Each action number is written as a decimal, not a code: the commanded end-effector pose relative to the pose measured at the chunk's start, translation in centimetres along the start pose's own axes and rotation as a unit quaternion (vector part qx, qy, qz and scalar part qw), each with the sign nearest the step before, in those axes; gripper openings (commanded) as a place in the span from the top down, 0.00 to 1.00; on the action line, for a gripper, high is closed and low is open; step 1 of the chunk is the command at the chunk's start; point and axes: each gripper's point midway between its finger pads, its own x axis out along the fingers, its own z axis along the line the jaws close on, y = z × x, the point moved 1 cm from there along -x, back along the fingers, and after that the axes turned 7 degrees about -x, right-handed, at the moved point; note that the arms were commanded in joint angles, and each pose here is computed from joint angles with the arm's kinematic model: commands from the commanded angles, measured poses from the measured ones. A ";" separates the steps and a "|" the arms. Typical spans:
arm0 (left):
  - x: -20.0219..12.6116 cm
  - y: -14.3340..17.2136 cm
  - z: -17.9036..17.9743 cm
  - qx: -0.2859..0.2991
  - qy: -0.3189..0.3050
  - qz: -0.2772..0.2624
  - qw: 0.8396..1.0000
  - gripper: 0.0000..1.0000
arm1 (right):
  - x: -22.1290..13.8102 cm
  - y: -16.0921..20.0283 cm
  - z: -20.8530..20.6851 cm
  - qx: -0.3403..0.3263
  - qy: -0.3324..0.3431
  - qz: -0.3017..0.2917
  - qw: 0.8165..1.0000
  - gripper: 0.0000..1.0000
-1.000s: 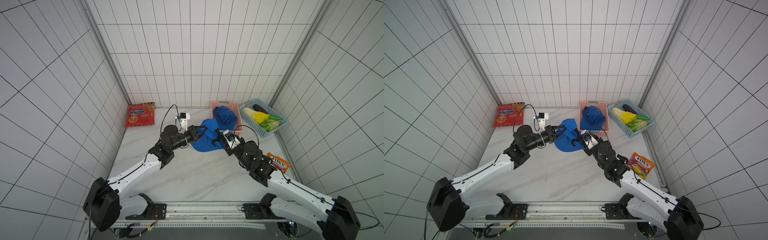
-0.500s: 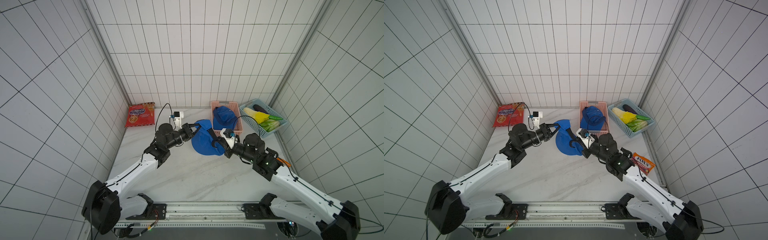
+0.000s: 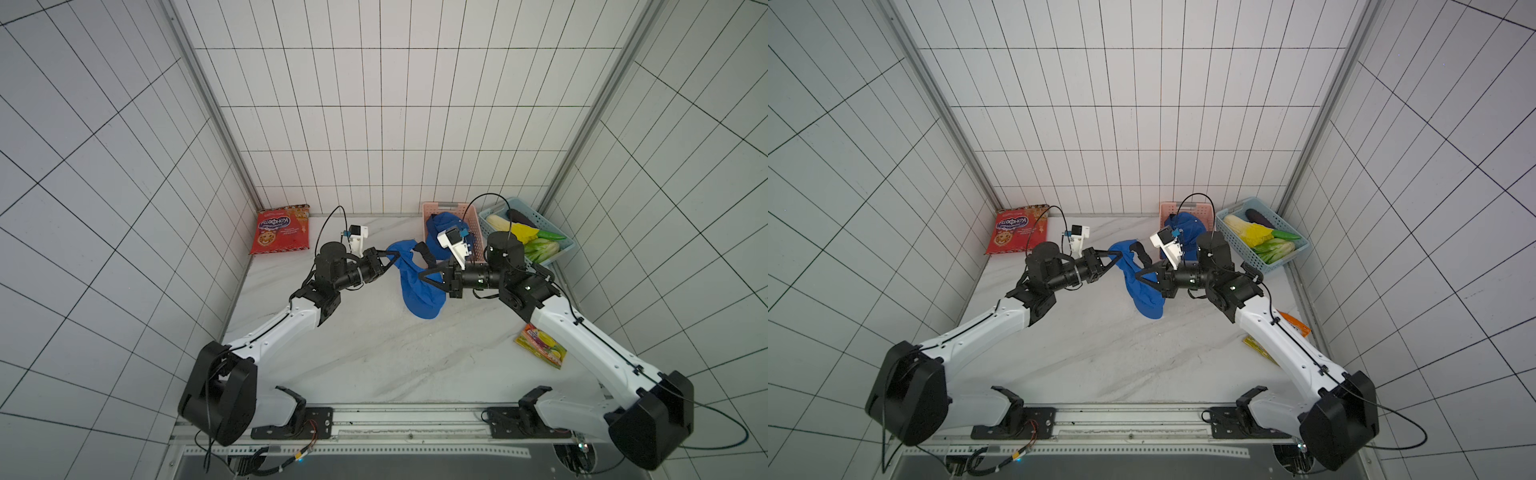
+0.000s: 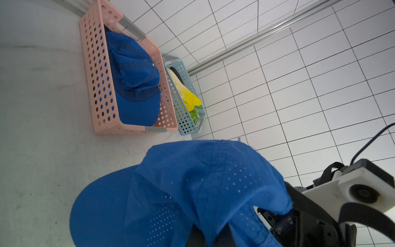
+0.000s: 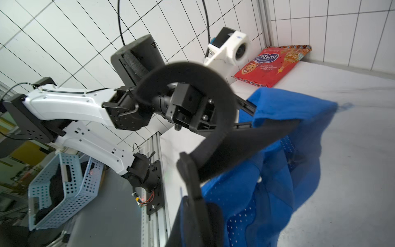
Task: Turn the baseball cap inside out
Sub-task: Turn over the baseball cap.
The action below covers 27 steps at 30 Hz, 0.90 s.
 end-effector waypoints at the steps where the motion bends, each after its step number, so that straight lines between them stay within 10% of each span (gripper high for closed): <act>1: 0.8 -1.4 2.3 -0.008 -0.013 -0.021 1.000 0.92 | -0.8 -2.2 4.7 0.017 -0.110 -0.003 0.994 1.00; 16: -2.7 -0.9 1.9 0.043 -0.039 -0.049 0.997 0.26 | -2.0 -3.4 -0.4 0.039 0.032 -0.069 0.996 1.00; 27: -5.9 4.2 -4.4 0.223 0.036 0.004 0.974 0.18 | -2.1 -4.7 -1.9 0.060 0.034 -0.100 0.993 1.00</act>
